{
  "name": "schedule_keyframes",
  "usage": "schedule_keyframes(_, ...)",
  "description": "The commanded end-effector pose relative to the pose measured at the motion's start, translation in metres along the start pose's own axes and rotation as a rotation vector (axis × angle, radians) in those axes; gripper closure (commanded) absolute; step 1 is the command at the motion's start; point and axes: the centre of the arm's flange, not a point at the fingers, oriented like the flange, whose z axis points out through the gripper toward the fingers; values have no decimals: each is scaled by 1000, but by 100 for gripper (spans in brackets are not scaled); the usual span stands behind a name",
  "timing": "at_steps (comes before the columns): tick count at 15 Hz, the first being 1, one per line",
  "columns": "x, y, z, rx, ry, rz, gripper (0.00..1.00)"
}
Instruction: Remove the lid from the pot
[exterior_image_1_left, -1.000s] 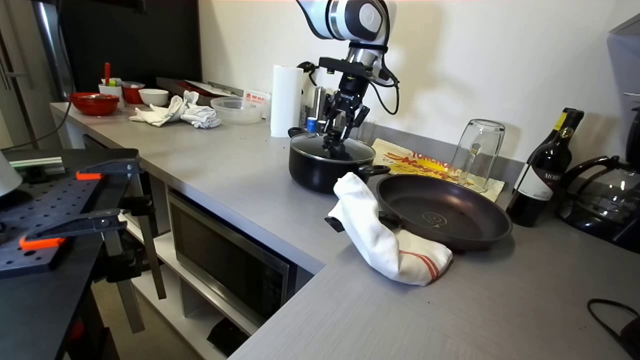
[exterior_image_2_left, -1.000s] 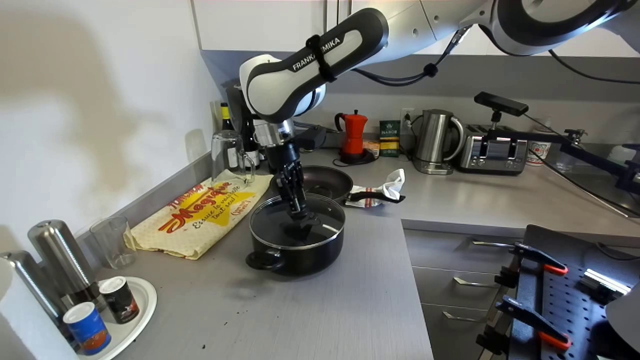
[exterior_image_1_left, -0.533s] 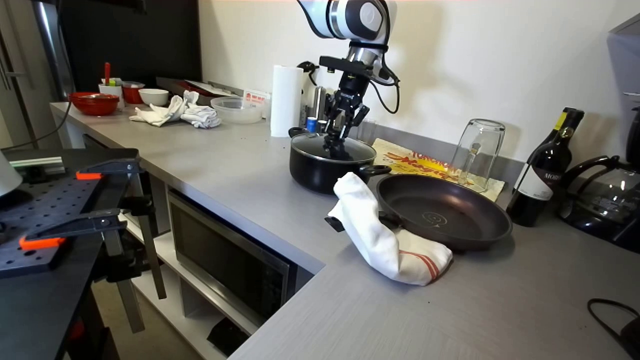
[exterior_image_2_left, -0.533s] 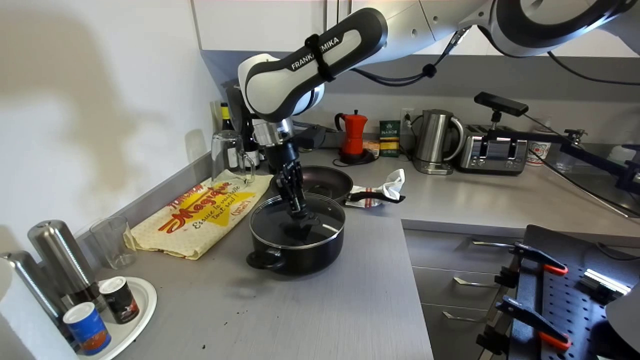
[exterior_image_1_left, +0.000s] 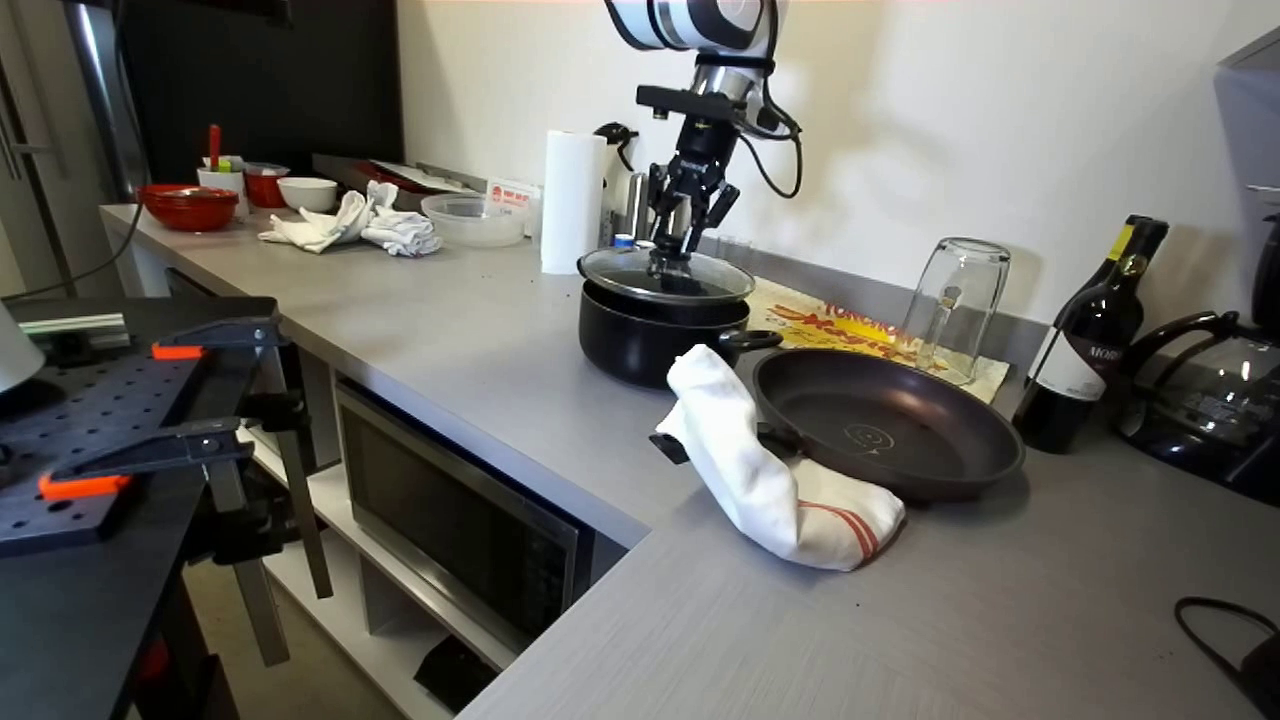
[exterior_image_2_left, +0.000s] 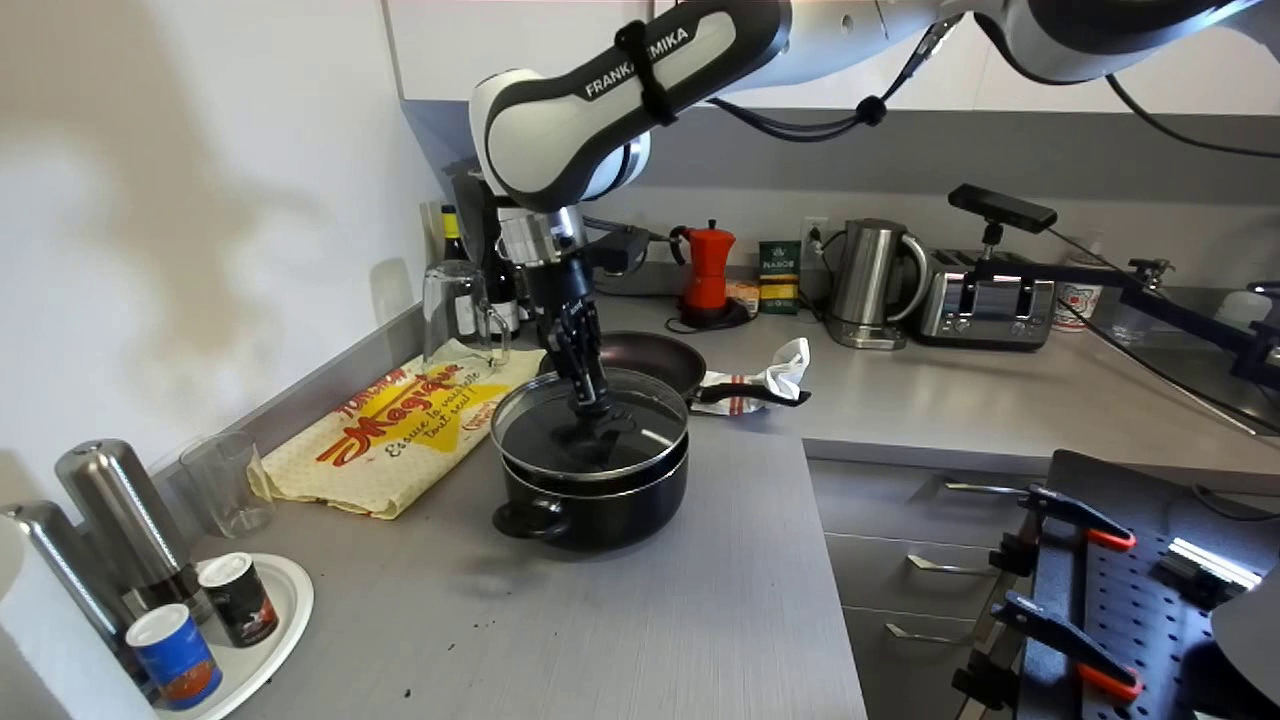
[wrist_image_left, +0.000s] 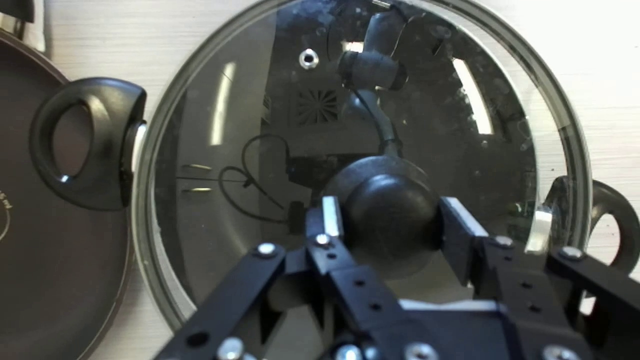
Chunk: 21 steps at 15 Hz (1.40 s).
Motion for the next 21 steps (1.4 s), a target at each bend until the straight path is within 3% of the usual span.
schedule_keyframes(1,-41,-19,-33,-35,3,-25,75)
schedule_keyframes(8,-87,-62,-32,-36,5,-64,75)
schedule_keyframes(21,-167,-170,44,-14,49,-222,75)
